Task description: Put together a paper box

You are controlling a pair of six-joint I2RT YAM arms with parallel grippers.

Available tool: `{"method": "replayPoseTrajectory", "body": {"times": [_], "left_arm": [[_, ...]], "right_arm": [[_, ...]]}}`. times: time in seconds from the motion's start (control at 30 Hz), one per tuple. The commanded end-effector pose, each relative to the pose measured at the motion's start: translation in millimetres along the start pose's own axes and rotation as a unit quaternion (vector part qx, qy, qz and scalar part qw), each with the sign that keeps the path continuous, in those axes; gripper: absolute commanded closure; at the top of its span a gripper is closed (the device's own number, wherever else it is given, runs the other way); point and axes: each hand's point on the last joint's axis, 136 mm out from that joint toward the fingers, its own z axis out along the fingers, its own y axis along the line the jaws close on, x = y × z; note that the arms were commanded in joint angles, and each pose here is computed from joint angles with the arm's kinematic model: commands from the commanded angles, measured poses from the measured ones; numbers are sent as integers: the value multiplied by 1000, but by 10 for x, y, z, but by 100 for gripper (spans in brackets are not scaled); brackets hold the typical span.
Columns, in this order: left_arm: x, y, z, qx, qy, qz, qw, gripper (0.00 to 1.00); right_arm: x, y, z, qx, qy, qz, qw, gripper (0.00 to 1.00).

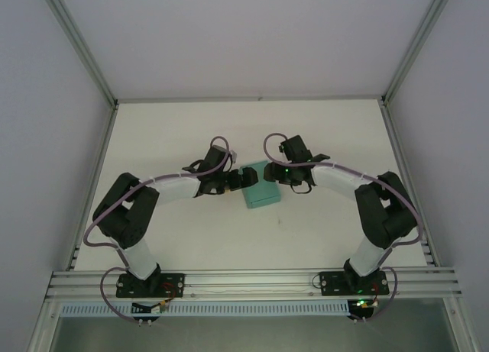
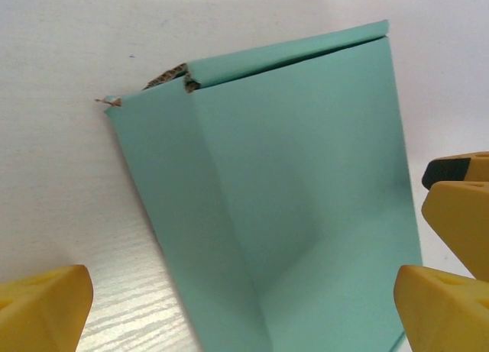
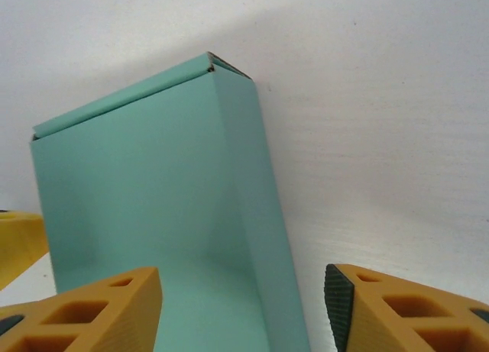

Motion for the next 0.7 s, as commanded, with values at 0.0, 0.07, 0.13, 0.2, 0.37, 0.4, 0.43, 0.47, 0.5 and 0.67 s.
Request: {"method": "replayPoseTrajectory", "body": {"times": [0.0, 0.07, 0.13, 0.2, 0.37, 0.4, 0.43, 0.47, 0.5, 0.67], "left_arm": [[38, -189, -48, 37, 10, 0, 999, 0], [100, -189, -3, 46, 22, -6, 999, 0], [148, -173, 48, 47, 30, -9, 998, 0], [199, -162, 100, 50, 38, -14, 998, 2], [312, -69, 205, 40, 52, -26, 998, 13], [329, -51, 218, 36, 52, -26, 998, 14], [348, -20, 228, 32, 53, -29, 998, 16], [366, -4, 243, 32, 54, -31, 998, 18], [384, 8, 260, 32, 55, -33, 997, 19], [410, 58, 346, 27, 59, -42, 997, 28]], "right_arm": [[53, 143, -53, -38, 11, -5, 999, 37], [142, 113, -15, -40, 23, 0, 999, 36], [213, 72, 24, -38, 30, 4, 999, 36], [287, 43, 60, -40, 39, 12, 998, 37], [448, 7, 140, -51, 56, 32, 997, 42], [468, -3, 147, -52, 58, 34, 996, 43], [489, -9, 154, -52, 60, 37, 996, 44], [510, -15, 167, -54, 63, 41, 996, 46], [523, -11, 175, -56, 65, 42, 995, 47], [583, -14, 213, -62, 74, 52, 994, 53]]}}
